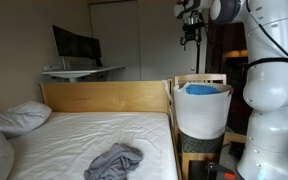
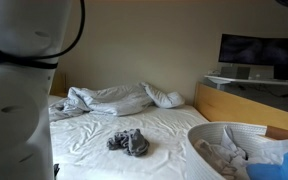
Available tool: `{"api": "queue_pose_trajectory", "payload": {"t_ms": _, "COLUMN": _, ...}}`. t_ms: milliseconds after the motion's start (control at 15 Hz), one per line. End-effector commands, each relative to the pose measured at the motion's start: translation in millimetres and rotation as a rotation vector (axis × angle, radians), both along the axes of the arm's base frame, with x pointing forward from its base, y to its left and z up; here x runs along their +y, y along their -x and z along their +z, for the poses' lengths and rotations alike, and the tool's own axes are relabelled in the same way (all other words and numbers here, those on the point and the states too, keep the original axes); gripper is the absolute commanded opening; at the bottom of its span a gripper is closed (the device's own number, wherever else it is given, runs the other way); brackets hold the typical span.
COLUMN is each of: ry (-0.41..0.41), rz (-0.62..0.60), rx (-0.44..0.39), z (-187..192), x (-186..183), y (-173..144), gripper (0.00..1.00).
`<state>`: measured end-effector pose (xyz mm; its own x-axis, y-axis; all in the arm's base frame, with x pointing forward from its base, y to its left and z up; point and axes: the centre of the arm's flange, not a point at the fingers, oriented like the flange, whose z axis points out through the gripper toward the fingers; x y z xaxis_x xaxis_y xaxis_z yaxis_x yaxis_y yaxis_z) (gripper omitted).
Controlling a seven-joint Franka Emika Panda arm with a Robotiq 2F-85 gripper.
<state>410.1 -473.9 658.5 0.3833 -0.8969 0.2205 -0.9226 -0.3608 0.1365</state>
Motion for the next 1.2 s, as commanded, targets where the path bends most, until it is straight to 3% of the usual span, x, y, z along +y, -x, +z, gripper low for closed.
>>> {"api": "queue_pose_trajectory", "payload": {"t_ms": 0, "ry": 0.064, "rz": -0.081, "rx": 0.023, "z": -40.3, "x": -16.9, "y": -2.2, "gripper": 1.00}}
{"api": "queue_pose_trajectory", "payload": {"t_ms": 67, "ry": 0.045, "rz": -0.041, "rx": 0.003, "z": -46.7, "x": -0.5, "y": -20.6, "gripper": 1.00}}
{"api": "queue_pose_trajectory", "payload": {"t_ms": 133, "ry": 0.035, "rz": -0.047, "rx": 0.018, "z": -38.4, "x": -26.9, "y": -3.5, "gripper": 1.00}}
{"api": "queue_pose_trajectory", "payload": {"t_ms": 333, "ry": 0.031, "rz": -0.023, "rx": 0.013, "z": -46.9, "x": -7.4, "y": -29.8, "gripper": 1.00}}
{"api": "queue_pose_trajectory", "payload": {"t_ms": 533, "ry": 0.031, "rz": -0.014, "rx": 0.014, "z": -47.4, "x": -4.8, "y": -29.9, "gripper": 1.00}}
{"api": "queue_pose_trajectory", "payload": {"t_ms": 800, "ry": 0.009, "rz": 0.002, "rx": 0.115, "z": -104.3, "x": -22.9, "y": -20.5, "gripper": 1.00}}
{"api": "queue_pose_trajectory", "payload": {"t_ms": 1133, "ry": -0.043, "rz": 0.012, "rx": 0.327, "z": -195.2, "x": -55.4, "y": 3.5, "gripper": 1.00}}
